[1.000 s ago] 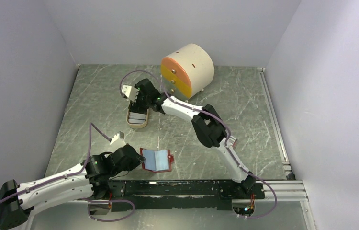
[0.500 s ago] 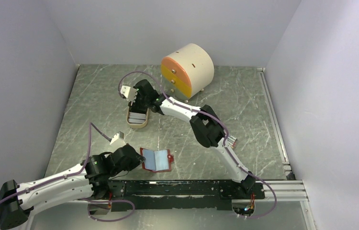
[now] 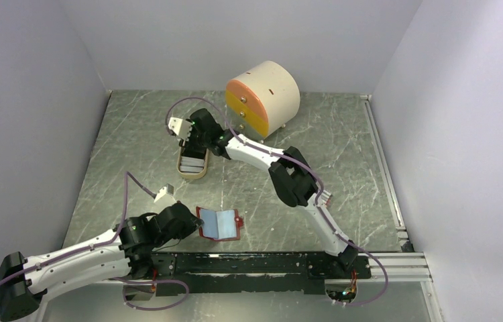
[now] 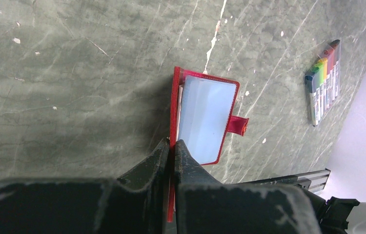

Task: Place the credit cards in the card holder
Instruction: Pick up the credit card from the storage box.

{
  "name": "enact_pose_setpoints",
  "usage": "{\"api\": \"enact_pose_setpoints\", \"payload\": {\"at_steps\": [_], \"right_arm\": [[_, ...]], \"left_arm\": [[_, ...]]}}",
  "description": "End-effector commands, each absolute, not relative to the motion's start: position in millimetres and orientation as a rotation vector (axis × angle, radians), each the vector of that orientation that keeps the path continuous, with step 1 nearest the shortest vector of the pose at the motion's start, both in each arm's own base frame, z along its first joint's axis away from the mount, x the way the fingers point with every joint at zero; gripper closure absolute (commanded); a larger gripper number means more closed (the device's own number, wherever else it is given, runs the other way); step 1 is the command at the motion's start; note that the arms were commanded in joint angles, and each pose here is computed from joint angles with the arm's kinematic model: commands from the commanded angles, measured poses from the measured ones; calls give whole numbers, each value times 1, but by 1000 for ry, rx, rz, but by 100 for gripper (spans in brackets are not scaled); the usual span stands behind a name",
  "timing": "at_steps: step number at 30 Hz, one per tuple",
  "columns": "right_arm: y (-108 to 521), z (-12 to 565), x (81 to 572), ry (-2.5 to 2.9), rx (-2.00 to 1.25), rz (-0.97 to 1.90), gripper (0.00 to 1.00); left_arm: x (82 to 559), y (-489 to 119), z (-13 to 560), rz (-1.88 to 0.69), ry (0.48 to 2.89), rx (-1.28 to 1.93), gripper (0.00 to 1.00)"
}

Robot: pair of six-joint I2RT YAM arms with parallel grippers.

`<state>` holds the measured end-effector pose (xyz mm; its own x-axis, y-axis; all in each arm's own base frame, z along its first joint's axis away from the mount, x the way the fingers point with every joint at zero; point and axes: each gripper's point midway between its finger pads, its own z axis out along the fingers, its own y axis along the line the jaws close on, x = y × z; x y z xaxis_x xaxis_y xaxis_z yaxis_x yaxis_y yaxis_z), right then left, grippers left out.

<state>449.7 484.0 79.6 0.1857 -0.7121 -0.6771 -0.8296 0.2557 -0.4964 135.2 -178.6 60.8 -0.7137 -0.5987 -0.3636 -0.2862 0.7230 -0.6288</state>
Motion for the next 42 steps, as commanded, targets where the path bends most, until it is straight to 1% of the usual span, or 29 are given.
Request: {"api": "enact_pose_setpoints", "payload": {"at_steps": [1,8,12,16,22,23,28,32,38,40,42], "right_arm": [[487,131,457,1482,-1411,152,48],[488,133,455,1478,-1420,166,55],[491,134,452,1473,-1432,189,62],[492,139,443,1477,-1449,241,73],[495,153,416,1460,-1483,390,98],[495,156,412,1458,-1483,409,100],[491,172,393,1459,-1456,499,100],[479,191,379,1566,-1339,585,100],[439,212,348,1814,-981,721,100],[422,202,329,1898,-867,792,100],[409,207,307,1925,-741,905,100]], "left_arm": [[138,-186,72,-779,2347,-653,91],[139,-186,74,-777,2341,-651,91],[139,-186,74,-775,2343,-649,91],[139,-185,75,-771,2341,-647,91],[140,-185,75,-766,2339,-644,91],[140,-185,75,-764,2338,-645,91],[140,-180,70,-736,2341,-674,91],[139,-171,62,-674,2347,-708,91],[143,-159,56,-560,2347,-694,91],[143,-164,54,-578,2352,-680,91],[142,-167,47,-600,2358,-684,91]]}}
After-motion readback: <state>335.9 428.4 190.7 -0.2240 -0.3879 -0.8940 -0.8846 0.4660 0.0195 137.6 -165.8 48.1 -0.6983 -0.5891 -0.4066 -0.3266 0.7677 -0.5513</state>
